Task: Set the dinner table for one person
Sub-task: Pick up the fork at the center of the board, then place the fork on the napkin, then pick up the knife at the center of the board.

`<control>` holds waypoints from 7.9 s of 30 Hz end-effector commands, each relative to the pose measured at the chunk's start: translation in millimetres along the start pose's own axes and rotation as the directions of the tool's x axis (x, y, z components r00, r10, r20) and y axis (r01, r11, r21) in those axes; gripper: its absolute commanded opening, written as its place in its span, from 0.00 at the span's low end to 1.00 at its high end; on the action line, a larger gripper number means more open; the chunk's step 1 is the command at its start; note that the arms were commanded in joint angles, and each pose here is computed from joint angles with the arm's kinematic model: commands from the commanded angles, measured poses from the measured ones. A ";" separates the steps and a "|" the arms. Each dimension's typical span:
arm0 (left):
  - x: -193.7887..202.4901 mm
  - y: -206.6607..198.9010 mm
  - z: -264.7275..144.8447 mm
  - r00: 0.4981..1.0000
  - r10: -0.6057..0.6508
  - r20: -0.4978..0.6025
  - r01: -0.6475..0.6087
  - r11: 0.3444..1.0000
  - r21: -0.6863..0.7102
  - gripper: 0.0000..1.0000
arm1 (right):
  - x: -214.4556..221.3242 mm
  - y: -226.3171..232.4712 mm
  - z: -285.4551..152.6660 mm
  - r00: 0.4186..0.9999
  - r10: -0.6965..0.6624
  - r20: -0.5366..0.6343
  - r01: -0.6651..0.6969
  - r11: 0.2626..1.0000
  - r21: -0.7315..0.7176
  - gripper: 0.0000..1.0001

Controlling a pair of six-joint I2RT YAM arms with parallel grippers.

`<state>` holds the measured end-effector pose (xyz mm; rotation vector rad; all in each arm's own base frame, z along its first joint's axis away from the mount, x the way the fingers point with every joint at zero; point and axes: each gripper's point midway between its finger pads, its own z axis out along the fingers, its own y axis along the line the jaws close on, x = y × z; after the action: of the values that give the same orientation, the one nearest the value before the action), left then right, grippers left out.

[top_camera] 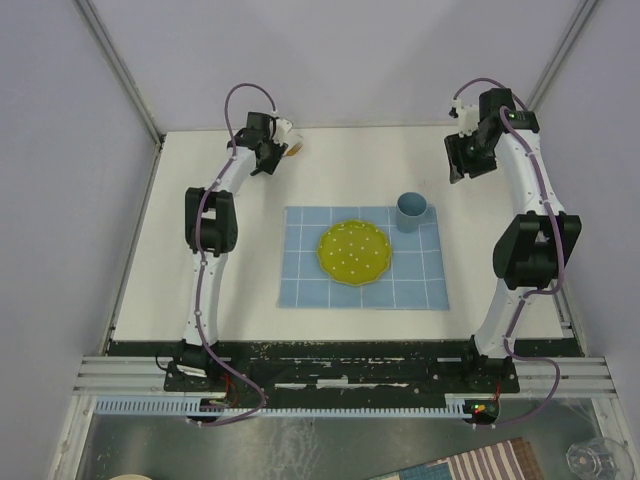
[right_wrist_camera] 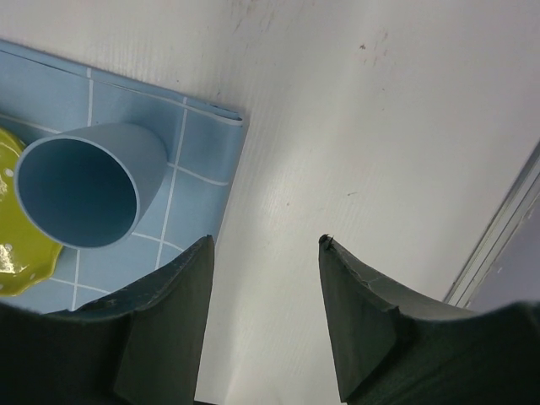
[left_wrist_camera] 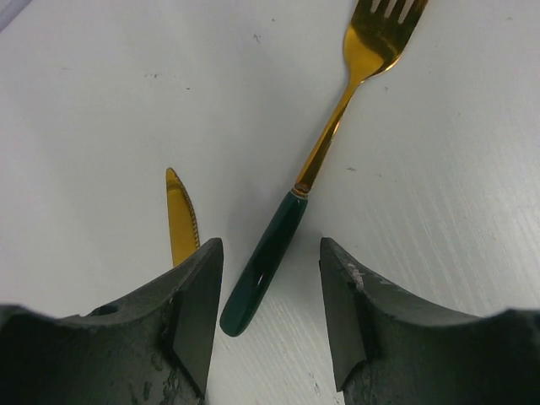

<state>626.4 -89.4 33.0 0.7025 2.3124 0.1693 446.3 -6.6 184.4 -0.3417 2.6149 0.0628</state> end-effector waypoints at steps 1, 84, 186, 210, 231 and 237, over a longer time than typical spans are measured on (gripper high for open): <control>18.6 0.7 16.6 0.994 -0.102 -0.027 0.103 0.993 0.050 0.56 | -3.8 -4.7 -7.4 0.999 -0.020 0.026 0.019 0.999 0.026 0.61; -9.3 -59.4 -190.4 0.884 -0.411 -0.221 0.456 0.861 0.224 0.03 | 22.8 -15.4 -2.0 0.999 -0.031 -0.043 0.035 0.995 0.098 0.58; 31.3 -133.4 -224.8 0.834 -0.542 -0.104 0.528 0.838 -0.138 0.45 | 31.1 -24.3 19.6 0.992 -0.061 -0.109 0.073 0.991 0.114 0.58; 76.7 44.7 -80.1 0.885 -0.397 -0.243 0.367 0.916 -0.161 0.41 | 35.3 -23.8 -4.8 0.993 -0.088 -0.077 0.099 0.985 0.141 0.59; 106.3 75.4 -58.2 0.908 -0.330 -0.258 0.287 0.939 -0.188 0.38 | 37.1 -28.6 -8.0 0.990 -0.097 -0.099 0.112 0.981 0.160 0.60; 116.4 63.5 -48.5 0.895 -0.333 -0.295 0.301 0.942 -0.151 0.37 | 35.6 -30.8 -9.0 0.990 -0.101 -0.103 0.117 0.979 0.168 0.60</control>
<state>545.8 36.0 26.3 0.1885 2.6725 0.3074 413.1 -40.4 148.3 -0.4436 2.7339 -0.1767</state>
